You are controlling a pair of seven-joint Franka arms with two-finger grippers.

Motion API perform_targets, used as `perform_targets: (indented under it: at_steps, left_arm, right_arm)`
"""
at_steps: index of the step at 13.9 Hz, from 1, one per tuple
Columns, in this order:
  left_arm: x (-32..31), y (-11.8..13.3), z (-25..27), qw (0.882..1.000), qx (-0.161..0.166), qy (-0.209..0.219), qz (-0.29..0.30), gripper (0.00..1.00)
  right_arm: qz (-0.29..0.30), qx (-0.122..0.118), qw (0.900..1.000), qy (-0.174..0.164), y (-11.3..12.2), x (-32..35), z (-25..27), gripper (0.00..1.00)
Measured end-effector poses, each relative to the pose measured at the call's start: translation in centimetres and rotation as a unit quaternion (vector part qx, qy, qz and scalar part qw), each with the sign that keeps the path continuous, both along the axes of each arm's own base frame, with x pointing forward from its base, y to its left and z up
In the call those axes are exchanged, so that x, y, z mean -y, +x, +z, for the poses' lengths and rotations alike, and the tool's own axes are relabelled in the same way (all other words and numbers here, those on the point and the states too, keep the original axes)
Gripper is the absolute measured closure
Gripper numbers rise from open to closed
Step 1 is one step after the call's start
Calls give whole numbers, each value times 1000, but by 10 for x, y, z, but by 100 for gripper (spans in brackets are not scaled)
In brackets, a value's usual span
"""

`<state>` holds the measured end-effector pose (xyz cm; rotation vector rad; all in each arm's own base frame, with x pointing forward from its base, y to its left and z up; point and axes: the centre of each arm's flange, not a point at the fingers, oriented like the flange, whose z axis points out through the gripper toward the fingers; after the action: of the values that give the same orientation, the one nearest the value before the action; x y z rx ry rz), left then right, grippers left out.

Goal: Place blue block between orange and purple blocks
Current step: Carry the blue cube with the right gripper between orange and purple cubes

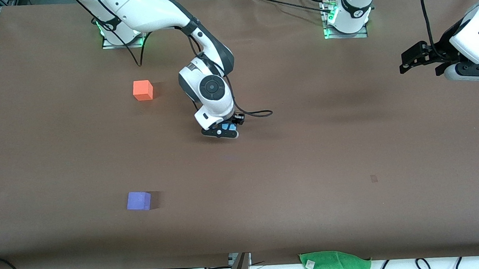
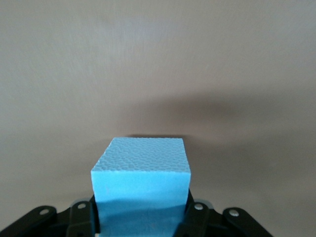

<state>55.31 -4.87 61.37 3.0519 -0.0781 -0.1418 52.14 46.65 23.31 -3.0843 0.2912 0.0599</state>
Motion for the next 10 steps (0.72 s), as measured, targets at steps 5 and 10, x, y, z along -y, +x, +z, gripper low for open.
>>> perform_targets:
  at_steps: [5,10]
  left_arm:
    - [0,0,2,1000,2,0,0,0]
    - [-11,0,9,1000,9,0,10,0]
  right_arm:
    - [53,-16,997,-59,47,89,71,43]
    - [99,-52,989,-97,89,198,83,43]
